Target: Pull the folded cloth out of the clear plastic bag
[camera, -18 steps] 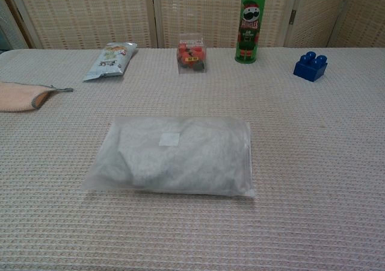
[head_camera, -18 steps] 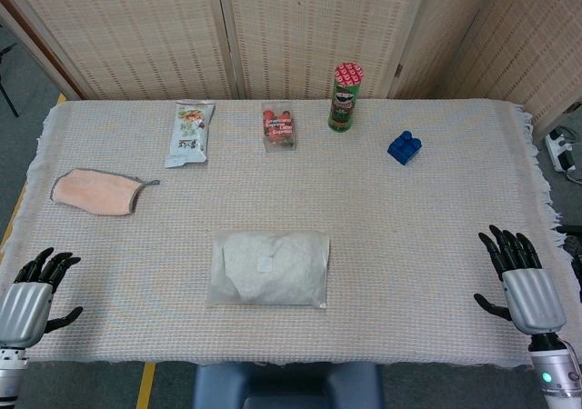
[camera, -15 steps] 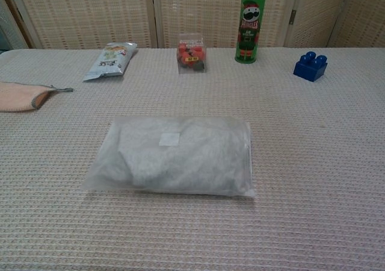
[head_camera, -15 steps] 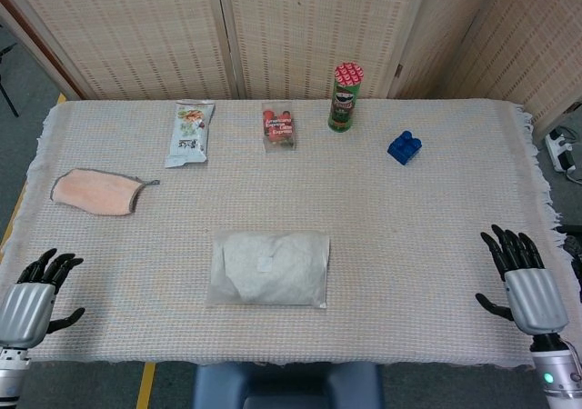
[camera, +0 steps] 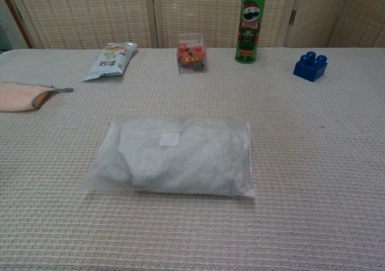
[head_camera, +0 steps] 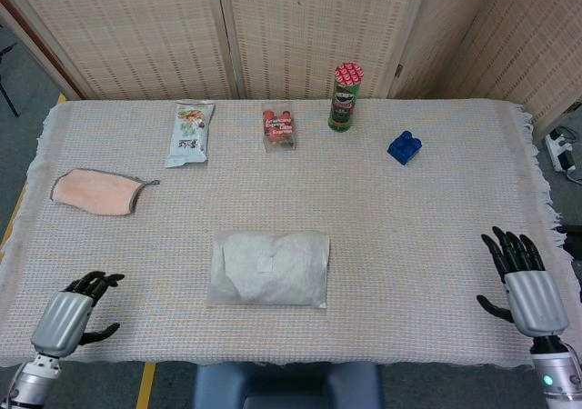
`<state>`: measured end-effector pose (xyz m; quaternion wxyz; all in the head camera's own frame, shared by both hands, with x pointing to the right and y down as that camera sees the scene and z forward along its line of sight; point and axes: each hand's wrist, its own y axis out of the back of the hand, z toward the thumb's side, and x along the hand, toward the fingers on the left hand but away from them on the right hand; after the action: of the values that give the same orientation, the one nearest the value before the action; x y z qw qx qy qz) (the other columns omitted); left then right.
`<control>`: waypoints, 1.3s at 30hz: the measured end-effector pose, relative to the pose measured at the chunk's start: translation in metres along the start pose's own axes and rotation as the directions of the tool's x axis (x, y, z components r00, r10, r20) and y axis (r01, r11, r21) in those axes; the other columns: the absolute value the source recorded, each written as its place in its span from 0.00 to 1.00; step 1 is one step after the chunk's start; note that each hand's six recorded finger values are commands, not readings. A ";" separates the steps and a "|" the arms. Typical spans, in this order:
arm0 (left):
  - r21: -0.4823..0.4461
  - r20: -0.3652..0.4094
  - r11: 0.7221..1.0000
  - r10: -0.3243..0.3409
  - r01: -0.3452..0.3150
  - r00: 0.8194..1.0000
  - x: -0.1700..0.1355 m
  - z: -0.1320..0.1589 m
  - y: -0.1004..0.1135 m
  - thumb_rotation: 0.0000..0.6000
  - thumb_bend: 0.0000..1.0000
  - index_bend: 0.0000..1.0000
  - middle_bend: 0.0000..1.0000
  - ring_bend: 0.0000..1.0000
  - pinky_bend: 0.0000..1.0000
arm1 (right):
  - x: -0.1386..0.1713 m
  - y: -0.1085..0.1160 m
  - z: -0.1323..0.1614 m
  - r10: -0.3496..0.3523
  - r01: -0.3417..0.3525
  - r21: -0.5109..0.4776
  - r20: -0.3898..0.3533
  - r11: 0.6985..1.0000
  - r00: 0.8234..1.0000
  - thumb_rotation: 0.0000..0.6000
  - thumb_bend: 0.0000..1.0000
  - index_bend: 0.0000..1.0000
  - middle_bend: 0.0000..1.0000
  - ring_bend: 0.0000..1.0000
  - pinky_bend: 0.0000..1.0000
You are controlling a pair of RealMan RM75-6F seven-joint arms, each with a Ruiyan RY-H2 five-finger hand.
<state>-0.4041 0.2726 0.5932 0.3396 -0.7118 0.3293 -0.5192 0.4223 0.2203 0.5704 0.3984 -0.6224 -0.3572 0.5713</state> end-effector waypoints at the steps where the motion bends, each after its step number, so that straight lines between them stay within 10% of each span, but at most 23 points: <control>1: -0.012 0.019 1.000 -0.013 0.013 1.000 0.001 0.006 -0.005 1.00 0.17 0.34 0.85 0.72 0.78 | 0.000 -0.001 0.001 0.001 -0.001 0.002 -0.001 1.000 1.000 1.00 0.09 0.03 0.00 0.00 0.00; 8: -0.048 0.139 0.996 -0.069 0.076 0.988 0.017 0.046 -0.041 1.00 0.18 0.42 1.00 1.00 1.00 | -0.008 -0.008 0.004 0.008 -0.008 0.014 -0.003 1.000 1.000 1.00 0.09 0.03 0.00 0.00 0.00; 20: -0.104 0.205 0.993 -0.037 0.059 0.978 0.050 0.096 -0.064 1.00 0.24 0.56 1.00 1.00 1.00 | -0.009 -0.007 -0.002 0.001 -0.002 0.030 0.022 1.000 1.000 1.00 0.09 0.03 0.00 0.00 0.00; 39: -0.074 0.193 0.995 -0.052 0.068 0.980 0.088 0.126 -0.086 1.00 0.27 0.50 1.00 1.00 1.00 | -0.015 -0.009 -0.007 0.010 -0.012 0.040 0.046 0.999 0.999 1.00 0.09 0.03 0.00 0.00 0.00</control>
<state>-0.2513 0.2655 0.6802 0.3250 -0.7809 0.2941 -0.4450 0.4282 0.2098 0.5855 0.3994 -0.6029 -0.3513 0.5946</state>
